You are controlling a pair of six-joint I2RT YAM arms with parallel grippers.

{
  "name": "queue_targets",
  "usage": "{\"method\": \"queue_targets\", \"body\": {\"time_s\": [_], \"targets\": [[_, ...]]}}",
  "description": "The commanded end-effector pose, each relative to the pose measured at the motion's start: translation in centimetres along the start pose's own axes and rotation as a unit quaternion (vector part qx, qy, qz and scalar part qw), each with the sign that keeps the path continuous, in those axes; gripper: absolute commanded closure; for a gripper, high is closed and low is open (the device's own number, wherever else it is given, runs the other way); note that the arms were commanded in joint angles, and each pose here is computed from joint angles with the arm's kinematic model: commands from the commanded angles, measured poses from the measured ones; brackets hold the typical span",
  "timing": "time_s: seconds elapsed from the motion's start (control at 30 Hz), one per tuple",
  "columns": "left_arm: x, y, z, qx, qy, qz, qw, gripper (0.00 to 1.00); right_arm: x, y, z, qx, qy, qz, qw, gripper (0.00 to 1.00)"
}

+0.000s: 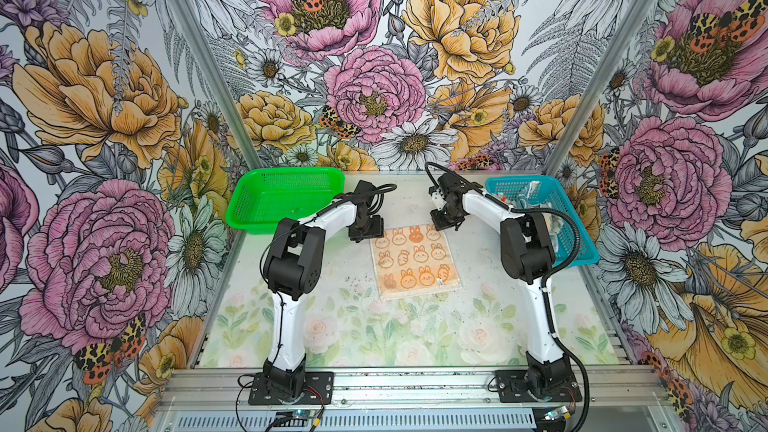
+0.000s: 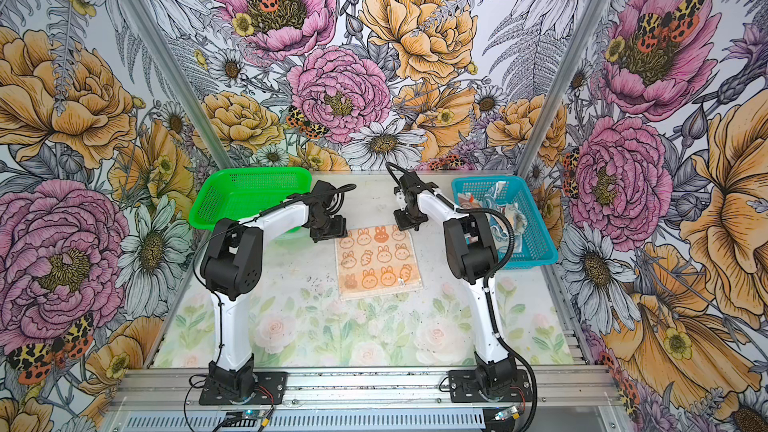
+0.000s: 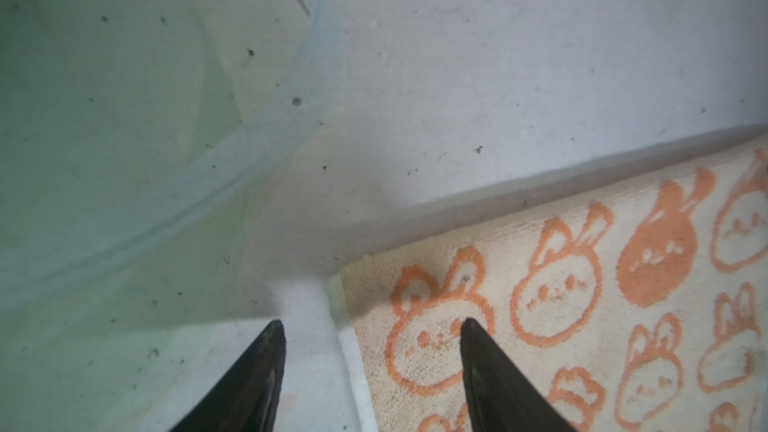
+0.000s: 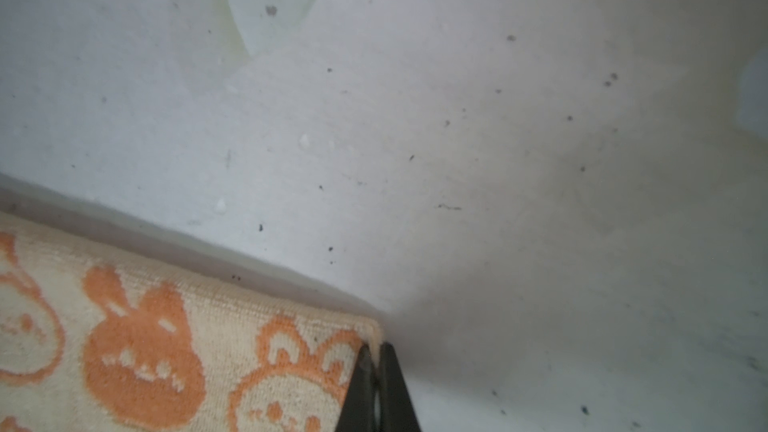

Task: Fold and stack the towels
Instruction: 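Lower both grippers and grasp the far corners of the towel, then fold the far edge toward the robot over the towel with both grippers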

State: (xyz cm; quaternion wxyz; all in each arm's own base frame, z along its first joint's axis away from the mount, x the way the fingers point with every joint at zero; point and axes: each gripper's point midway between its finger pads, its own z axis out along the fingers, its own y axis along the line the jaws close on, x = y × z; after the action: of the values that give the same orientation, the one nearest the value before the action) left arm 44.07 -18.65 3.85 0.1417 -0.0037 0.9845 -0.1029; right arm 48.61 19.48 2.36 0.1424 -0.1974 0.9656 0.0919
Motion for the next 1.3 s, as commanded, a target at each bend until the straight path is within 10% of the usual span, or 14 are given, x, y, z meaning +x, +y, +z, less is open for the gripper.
{"method": "queue_targets", "body": {"time_s": [0.0, 1.0, 1.27], "targets": [[-1.1, 0.2, 0.2, -0.015, -0.013, 0.009, 1.000, 0.35, 1.7, 0.6, 0.9, -0.009, 0.033, 0.003, 0.999, 1.00], [-0.7, 0.9, 2.8, -0.019, 0.010, 0.016, 1.000, 0.98, 1.5, 0.8, 0.0, -0.038, 0.024, 0.022, 0.999, 1.00], [-4.0, -0.9, 0.5, 0.009, -0.031, 0.032, 0.999, 1.00, 0.1, -0.8, -3.0, -0.056, -0.010, 0.085, 0.995, 1.00]]}}
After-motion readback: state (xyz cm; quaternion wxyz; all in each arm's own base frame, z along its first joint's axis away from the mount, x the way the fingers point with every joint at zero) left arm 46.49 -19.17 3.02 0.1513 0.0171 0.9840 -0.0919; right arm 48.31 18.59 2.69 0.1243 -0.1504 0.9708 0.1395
